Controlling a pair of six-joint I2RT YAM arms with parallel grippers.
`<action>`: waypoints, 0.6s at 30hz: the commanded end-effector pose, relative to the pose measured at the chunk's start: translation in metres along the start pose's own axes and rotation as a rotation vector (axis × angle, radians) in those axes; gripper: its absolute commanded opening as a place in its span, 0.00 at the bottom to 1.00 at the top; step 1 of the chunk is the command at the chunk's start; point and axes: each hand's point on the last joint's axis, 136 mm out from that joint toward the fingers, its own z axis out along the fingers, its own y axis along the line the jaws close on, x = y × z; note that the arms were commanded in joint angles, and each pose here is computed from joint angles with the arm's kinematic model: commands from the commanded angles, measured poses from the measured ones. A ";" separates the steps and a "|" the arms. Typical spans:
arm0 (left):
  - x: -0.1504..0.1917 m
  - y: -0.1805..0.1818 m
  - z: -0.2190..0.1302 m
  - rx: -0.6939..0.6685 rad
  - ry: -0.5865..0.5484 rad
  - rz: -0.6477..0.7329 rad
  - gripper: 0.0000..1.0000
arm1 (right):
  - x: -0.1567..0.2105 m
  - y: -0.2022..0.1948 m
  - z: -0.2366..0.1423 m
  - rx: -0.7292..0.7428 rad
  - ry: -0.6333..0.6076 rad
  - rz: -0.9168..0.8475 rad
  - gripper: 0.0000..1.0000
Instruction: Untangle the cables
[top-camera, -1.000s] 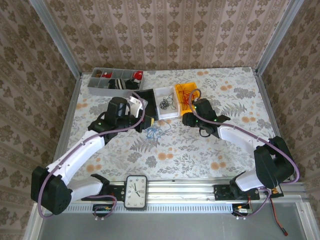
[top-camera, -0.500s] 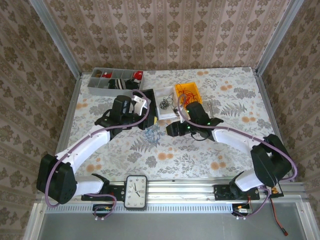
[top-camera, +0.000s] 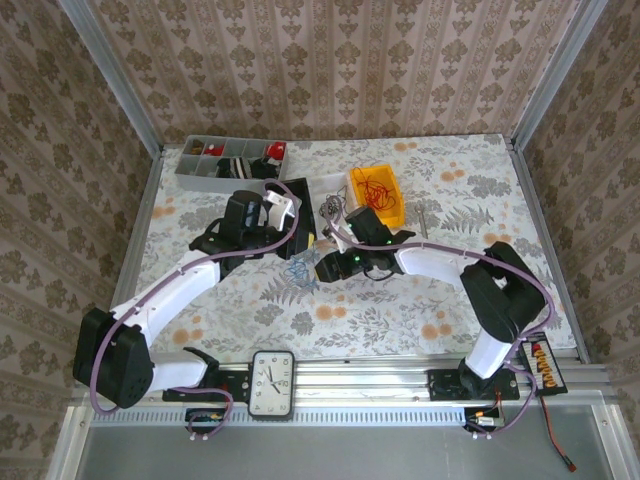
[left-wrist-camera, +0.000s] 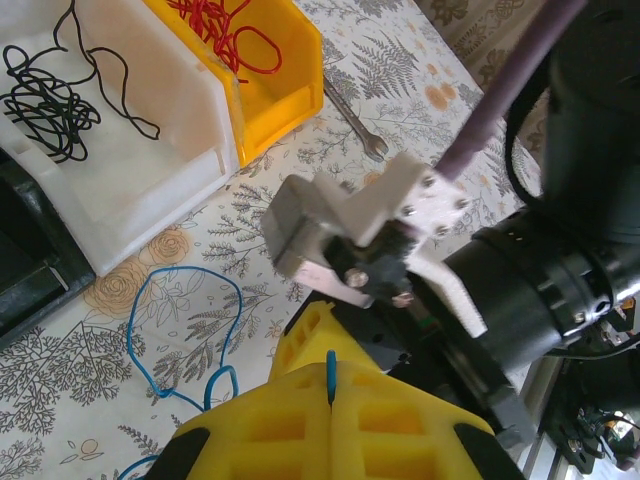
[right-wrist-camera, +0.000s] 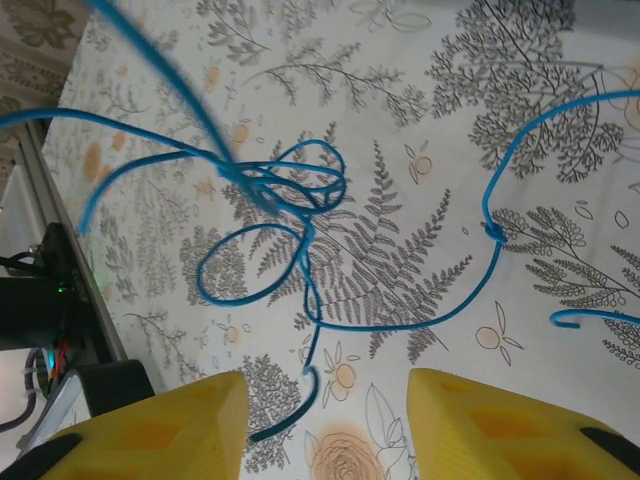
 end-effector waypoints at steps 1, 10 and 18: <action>-0.016 -0.008 -0.006 0.018 -0.052 0.019 0.00 | -0.007 -0.009 0.006 0.038 -0.008 0.000 0.39; -0.021 0.012 -0.019 -0.122 -0.117 0.018 0.00 | -0.016 -0.049 -0.008 0.194 -0.140 0.104 0.00; -0.020 0.113 -0.097 -0.657 -0.382 -0.184 0.00 | 0.038 -0.151 -0.090 0.569 -0.335 0.544 0.00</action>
